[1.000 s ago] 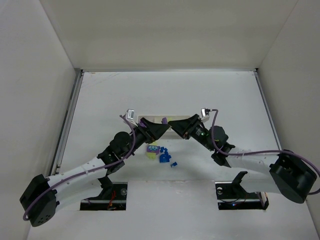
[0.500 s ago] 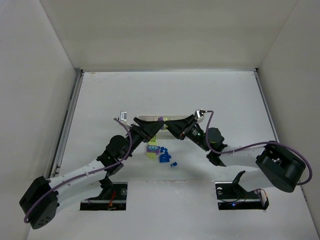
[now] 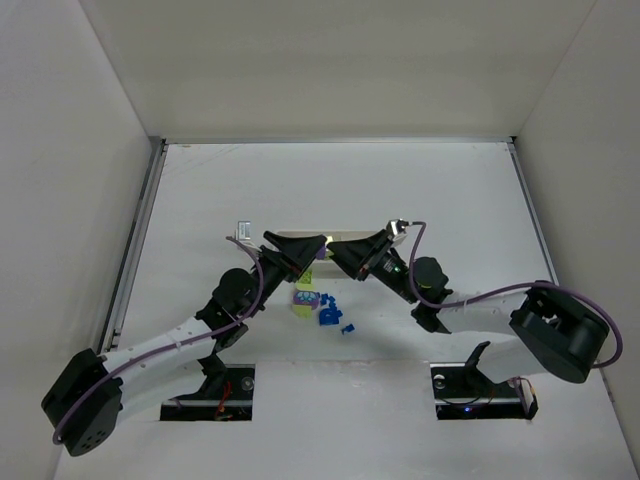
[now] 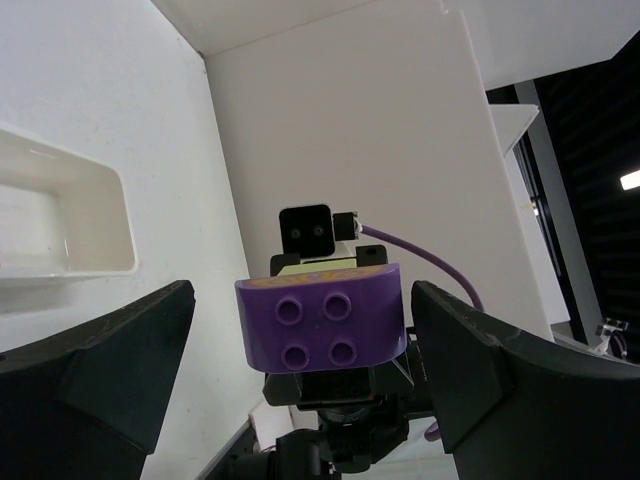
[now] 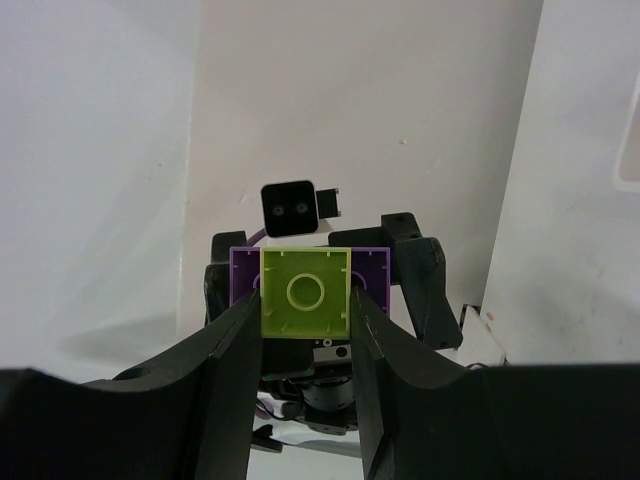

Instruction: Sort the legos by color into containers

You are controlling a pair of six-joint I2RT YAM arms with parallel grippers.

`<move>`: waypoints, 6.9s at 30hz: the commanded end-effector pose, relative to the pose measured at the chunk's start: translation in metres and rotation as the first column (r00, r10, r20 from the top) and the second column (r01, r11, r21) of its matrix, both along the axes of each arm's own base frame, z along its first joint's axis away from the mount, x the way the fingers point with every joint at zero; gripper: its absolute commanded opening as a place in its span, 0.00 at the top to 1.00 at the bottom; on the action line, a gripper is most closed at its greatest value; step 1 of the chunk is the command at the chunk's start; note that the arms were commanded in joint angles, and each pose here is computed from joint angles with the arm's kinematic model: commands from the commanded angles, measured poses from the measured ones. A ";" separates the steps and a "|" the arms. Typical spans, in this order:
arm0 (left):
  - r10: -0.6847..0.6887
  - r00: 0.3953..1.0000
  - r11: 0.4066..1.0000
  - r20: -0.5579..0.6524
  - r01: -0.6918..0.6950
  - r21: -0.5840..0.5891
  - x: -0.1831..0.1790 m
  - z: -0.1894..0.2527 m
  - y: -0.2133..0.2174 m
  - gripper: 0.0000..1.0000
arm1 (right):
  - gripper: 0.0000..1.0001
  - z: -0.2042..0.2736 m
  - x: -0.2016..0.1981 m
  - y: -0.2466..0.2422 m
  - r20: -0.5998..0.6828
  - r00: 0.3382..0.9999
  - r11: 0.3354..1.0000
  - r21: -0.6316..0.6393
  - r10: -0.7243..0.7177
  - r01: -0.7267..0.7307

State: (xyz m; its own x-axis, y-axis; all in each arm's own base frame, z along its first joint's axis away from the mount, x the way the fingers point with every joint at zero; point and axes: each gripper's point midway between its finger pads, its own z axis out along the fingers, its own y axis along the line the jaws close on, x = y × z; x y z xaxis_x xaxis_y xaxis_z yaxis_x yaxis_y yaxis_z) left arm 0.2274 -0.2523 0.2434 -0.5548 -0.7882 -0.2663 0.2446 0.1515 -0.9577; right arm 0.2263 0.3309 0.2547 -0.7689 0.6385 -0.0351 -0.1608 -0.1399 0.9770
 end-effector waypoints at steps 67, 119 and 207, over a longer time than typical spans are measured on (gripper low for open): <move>0.194 0.980 0.748 0.049 -0.179 0.639 0.046 -0.056 0.067 0.55 | 0.53 -0.099 0.099 0.011 0.207 0.968 0.560 -0.789 -0.143 0.252; 0.249 0.967 0.584 0.052 -0.193 0.788 0.037 -0.082 0.090 0.34 | 0.13 -0.146 -0.017 0.059 0.294 0.919 0.330 -0.922 0.263 0.200; -0.294 0.895 0.891 -0.335 0.384 0.244 -0.058 -0.105 0.021 0.68 | 0.44 -0.089 -0.054 0.075 0.405 0.827 0.557 -0.819 0.389 0.139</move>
